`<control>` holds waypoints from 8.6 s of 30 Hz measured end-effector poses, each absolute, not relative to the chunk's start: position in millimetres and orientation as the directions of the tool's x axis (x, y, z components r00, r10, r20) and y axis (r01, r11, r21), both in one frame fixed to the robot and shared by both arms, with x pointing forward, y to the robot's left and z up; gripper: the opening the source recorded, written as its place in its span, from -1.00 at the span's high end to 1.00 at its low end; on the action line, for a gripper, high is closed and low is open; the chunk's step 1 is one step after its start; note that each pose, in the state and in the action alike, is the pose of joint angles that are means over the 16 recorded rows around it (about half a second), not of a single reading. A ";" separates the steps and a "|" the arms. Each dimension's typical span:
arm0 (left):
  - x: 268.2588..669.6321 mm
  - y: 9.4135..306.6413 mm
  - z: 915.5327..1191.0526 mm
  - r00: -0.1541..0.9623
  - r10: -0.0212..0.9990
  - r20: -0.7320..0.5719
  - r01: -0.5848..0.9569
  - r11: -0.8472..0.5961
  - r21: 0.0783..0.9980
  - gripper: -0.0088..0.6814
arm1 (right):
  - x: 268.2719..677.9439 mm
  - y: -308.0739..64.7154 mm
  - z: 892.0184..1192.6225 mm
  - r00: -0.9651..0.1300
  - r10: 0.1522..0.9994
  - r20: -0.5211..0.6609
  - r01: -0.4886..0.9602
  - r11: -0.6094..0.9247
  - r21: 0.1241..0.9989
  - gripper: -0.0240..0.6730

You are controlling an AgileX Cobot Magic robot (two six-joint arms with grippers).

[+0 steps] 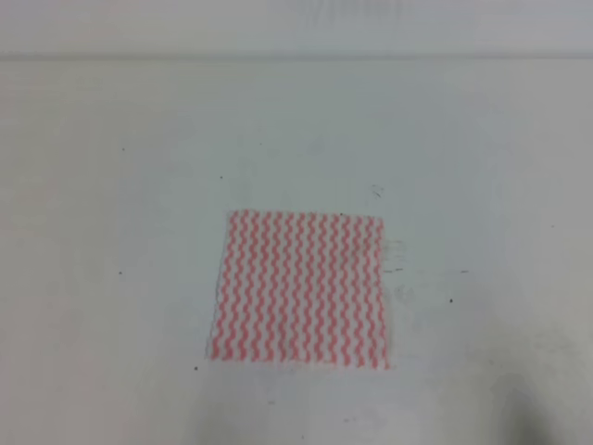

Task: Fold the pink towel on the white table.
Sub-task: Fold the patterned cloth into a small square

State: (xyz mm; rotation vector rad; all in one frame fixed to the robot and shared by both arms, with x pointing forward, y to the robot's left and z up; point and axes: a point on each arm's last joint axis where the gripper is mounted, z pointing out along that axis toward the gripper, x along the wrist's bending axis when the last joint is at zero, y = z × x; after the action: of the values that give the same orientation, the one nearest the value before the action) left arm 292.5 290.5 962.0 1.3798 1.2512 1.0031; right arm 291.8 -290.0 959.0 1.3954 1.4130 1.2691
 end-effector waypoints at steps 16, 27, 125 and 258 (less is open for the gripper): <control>293.9 292.4 976.7 0.105 0.836 -0.538 0.036 0.537 0.843 0.99 | 293.8 -290.1 977.2 -0.126 0.897 0.423 0.044 -0.421 0.906 0.98; 293.9 294.1 978.8 0.102 0.779 -0.619 0.012 0.621 0.784 0.99 | 293.8 -292.6 983.2 -0.131 0.729 0.672 0.017 -0.676 0.737 0.98; 413.2 190.9 1030.5 0.540 0.800 -0.260 0.572 -0.122 0.811 0.99 | 490.2 -106.7 949.2 -0.045 0.881 0.471 0.967 -0.079 0.240 -0.02; 413.3 191.2 1031.0 0.576 0.792 -0.203 0.532 -0.174 0.829 0.99 | 493.2 -106.7 956.3 -0.097 0.880 0.464 0.953 -0.053 0.299 0.98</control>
State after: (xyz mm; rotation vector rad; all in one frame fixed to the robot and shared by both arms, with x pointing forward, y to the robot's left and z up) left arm 413.3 191.2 1031.0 1.8468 1.0768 0.3402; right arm 493.2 -106.7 956.3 2.1921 2.2452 0.9214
